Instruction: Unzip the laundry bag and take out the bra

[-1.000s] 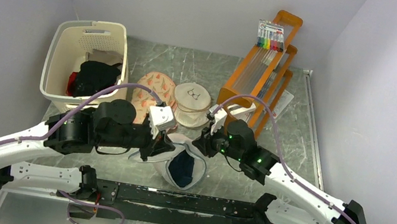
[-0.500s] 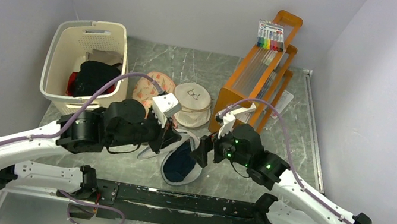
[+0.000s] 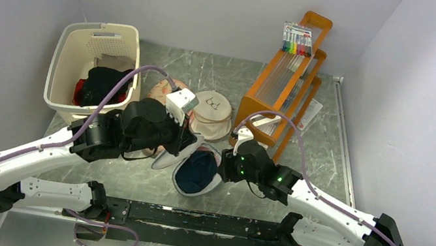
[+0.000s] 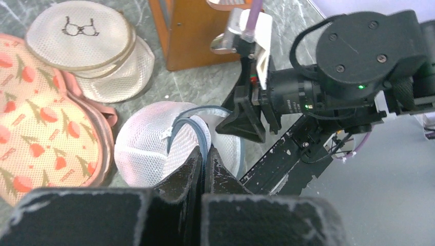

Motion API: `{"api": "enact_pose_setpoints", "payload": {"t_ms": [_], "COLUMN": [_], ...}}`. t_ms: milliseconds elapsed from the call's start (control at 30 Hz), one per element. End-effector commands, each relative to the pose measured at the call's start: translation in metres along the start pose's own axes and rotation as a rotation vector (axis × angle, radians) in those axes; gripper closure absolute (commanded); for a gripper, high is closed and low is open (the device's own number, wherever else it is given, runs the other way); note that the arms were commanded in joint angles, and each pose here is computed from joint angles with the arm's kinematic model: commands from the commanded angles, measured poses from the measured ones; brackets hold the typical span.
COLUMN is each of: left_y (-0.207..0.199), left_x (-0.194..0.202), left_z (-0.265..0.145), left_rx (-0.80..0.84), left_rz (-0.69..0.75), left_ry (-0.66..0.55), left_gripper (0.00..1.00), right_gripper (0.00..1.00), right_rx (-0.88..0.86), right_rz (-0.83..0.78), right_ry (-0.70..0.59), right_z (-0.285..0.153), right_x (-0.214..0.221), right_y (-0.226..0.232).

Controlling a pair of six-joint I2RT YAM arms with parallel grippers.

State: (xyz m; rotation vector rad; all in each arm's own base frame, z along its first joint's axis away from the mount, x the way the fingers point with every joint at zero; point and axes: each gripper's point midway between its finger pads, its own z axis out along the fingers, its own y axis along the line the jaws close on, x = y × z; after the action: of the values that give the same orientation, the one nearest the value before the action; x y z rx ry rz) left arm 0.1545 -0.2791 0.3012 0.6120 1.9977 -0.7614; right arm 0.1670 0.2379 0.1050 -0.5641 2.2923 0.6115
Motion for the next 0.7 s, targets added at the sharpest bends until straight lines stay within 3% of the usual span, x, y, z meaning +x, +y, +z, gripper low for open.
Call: {"api": "enact_pose_setpoints", "payload": {"t_ms": [0,67,167,333,533,667], "left_y": [0.014,0.019,0.032,0.069,0.097,0.128], "left_x": [-0.022,-0.018,-0.008,0.007,0.03,0.049], "left_z": [-0.013,-0.01,-0.003,0.01,0.022,0.034], "left_rx": [-0.064,-0.077,-0.097,-0.106,0.133,0.058], "left_rz": [-0.08,-0.091,-0.084,-0.102,-0.258,-0.292], "left_ry": [-0.043,-0.009,0.078,0.169,0.21,0.26], "left_gripper": [0.93,0.93,0.93,0.93,0.93,0.92], "right_gripper": [0.67,0.8,0.9,0.96,1.0,1.0], "right_rx": [0.089,0.113,0.091,0.062,0.08,0.058], "right_rz": [0.025,0.022,0.006,0.002,-0.016,-0.026], "right_ry": [-0.054,-0.053,-0.054,-0.093,-0.097,-0.107], "right_z": [-0.005,-0.006,-0.01,-0.016,-0.02,-0.02], "right_x": [-0.014,-0.015,-0.021,-0.026,-0.025,-0.026], "right_y": [-0.013,-0.017,-0.011,-0.009,-0.014,-0.012]}}
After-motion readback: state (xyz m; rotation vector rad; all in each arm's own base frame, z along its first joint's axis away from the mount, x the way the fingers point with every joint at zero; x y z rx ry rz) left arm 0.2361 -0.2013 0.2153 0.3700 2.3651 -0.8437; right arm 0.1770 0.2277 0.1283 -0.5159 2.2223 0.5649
